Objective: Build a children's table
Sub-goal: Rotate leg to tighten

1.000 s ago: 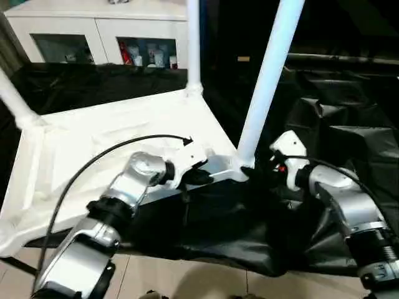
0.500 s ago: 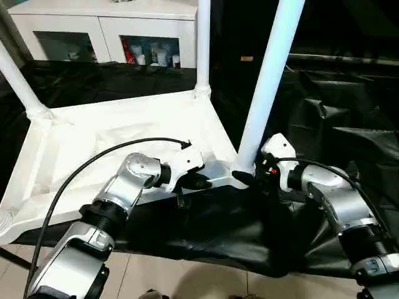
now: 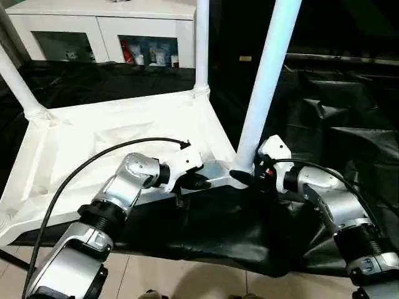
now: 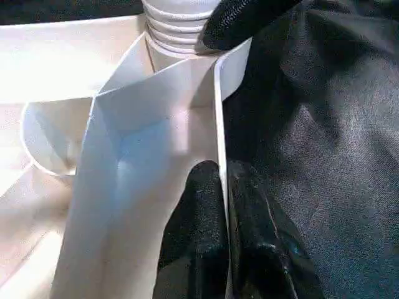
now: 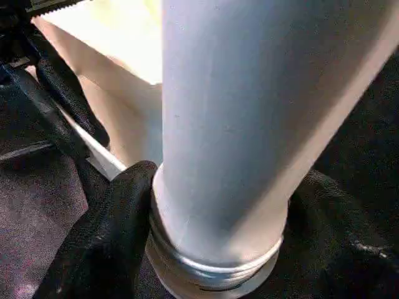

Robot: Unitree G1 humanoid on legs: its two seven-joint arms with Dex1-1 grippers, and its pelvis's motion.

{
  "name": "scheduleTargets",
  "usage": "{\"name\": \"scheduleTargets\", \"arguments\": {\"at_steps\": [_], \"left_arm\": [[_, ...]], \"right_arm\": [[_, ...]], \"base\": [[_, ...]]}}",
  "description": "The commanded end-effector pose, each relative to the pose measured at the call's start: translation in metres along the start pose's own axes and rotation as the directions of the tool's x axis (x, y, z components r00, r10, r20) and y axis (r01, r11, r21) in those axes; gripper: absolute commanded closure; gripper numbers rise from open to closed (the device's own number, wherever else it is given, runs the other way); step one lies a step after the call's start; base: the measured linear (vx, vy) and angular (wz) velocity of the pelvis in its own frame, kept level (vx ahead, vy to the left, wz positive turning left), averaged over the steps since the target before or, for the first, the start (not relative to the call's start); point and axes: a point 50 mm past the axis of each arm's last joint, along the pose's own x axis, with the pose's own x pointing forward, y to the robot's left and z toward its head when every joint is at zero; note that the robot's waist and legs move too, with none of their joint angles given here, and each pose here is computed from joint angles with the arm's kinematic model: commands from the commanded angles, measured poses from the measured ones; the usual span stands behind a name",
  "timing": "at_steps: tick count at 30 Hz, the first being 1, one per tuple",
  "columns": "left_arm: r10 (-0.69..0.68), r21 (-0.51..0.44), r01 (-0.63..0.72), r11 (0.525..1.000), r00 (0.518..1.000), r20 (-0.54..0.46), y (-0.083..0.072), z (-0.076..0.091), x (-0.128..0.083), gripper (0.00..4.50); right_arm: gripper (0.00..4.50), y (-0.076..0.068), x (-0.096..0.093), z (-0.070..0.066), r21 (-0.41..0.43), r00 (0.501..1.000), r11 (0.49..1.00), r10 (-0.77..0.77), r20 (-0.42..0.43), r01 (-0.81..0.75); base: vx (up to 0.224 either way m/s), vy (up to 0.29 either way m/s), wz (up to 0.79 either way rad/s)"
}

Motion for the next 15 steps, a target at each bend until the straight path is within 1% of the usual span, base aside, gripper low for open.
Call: {"name": "scheduleTargets", "arguments": {"at_steps": [1, 2, 4, 5, 6, 7, 9, 10, 11, 12, 13, 14, 15], "left_arm": [[-0.03, -0.039, 0.029, 0.999, 0.999, -0.016, -0.006, -0.005, 0.008, 4.5], [0.045, -0.074, -0.046, 0.996, 0.999, -0.009, 0.0, -0.003, 0.013, 4.5], [0.076, -0.09, -0.076, 0.993, 0.997, -0.01, 0.002, -0.002, 0.015, 4.5], [0.141, -0.114, -0.142, 0.983, 0.99, -0.022, 0.006, 0.0, 0.02, 4.5], [0.174, -0.125, -0.177, 0.976, 0.984, -0.031, 0.009, 0.002, 0.023, 4.5], [0.195, -0.132, -0.199, 0.971, 0.98, -0.038, 0.01, 0.003, 0.025, 4.5], [0.285, -0.187, -0.29, 0.939, 0.957, -0.056, 0.015, 0.009, 0.035, 4.5], [0.327, -0.203, -0.335, 0.92, 0.942, -0.069, 0.017, 0.012, 0.039, 4.5], [0.354, -0.212, -0.362, 0.908, 0.932, -0.078, 0.018, 0.014, 0.042, 4.5], [0.354, -0.212, -0.362, 0.908, 0.932, -0.078, 0.018, 0.014, 0.042, 4.5], [0.386, -0.207, -0.398, 0.894, 0.917, -0.1, 0.017, 0.019, 0.05, 4.5], [0.395, -0.203, -0.409, 0.89, 0.912, -0.107, 0.017, 0.021, 0.053, 4.5], [0.398, -0.2, -0.412, 0.889, 0.911, -0.111, 0.017, 0.022, 0.055, 4.5]], "right_arm": [[1.71, -0.008, -0.001, -0.004, 0.035, 0.994, 0.994, -0.108, -0.004, 0.108], [1.71, -0.011, 0.002, -0.009, 0.091, 0.981, 0.977, -0.195, -0.012, 0.195], [1.72, -0.011, 0.003, -0.012, 0.117, 0.972, 0.965, -0.232, -0.017, 0.233], [1.72, -0.013, 0.006, -0.017, 0.177, 0.944, 0.927, -0.329, -0.034, 0.33], [1.72, -0.013, 0.009, -0.021, 0.217, 0.92, 0.895, -0.389, -0.053, 0.39], [1.72, -0.013, 0.011, -0.024, 0.243, 0.902, 0.87, -0.426, -0.069, 0.429], [1.73, -0.01, 0.021, -0.031, 0.295, 0.834, 0.782, -0.535, -0.137, 0.55], [1.73, -0.007, 0.028, -0.031, 0.319, 0.809, 0.746, -0.567, -0.155, 0.584], [1.73, -0.004, 0.032, -0.031, 0.335, 0.794, 0.724, -0.585, -0.166, 0.603], [1.73, -0.004, 0.032, -0.031, 0.335, 0.794, 0.724, -0.585, -0.166, 0.603], [1.73, 0.004, 0.051, -0.021, 0.352, 0.781, 0.704, -0.602, -0.167, 0.617], [1.73, 0.008, 0.059, -0.016, 0.358, 0.779, 0.699, -0.606, -0.164, 0.619], [1.73, 0.011, 0.064, -0.012, 0.367, 0.786, 0.704, -0.597, -0.158, 0.608]], "base": [[0.0, 0.0, 0.0], [0.0, 0.0, 0.0], [0.0, 0.0, 0.0], [0.0, 0.0, 0.0], [0.0, 0.0, 0.0], [0.0, 0.0, 0.0], [0.0, 0.0, 0.0], [0.0, 0.0, 0.0], [0.0, 0.0, 0.0], [0.0, 0.0, 0.0], [0.0, 0.0, 0.0], [0.0, 0.0, 0.0], [0.0, 0.0, 0.0]]}}
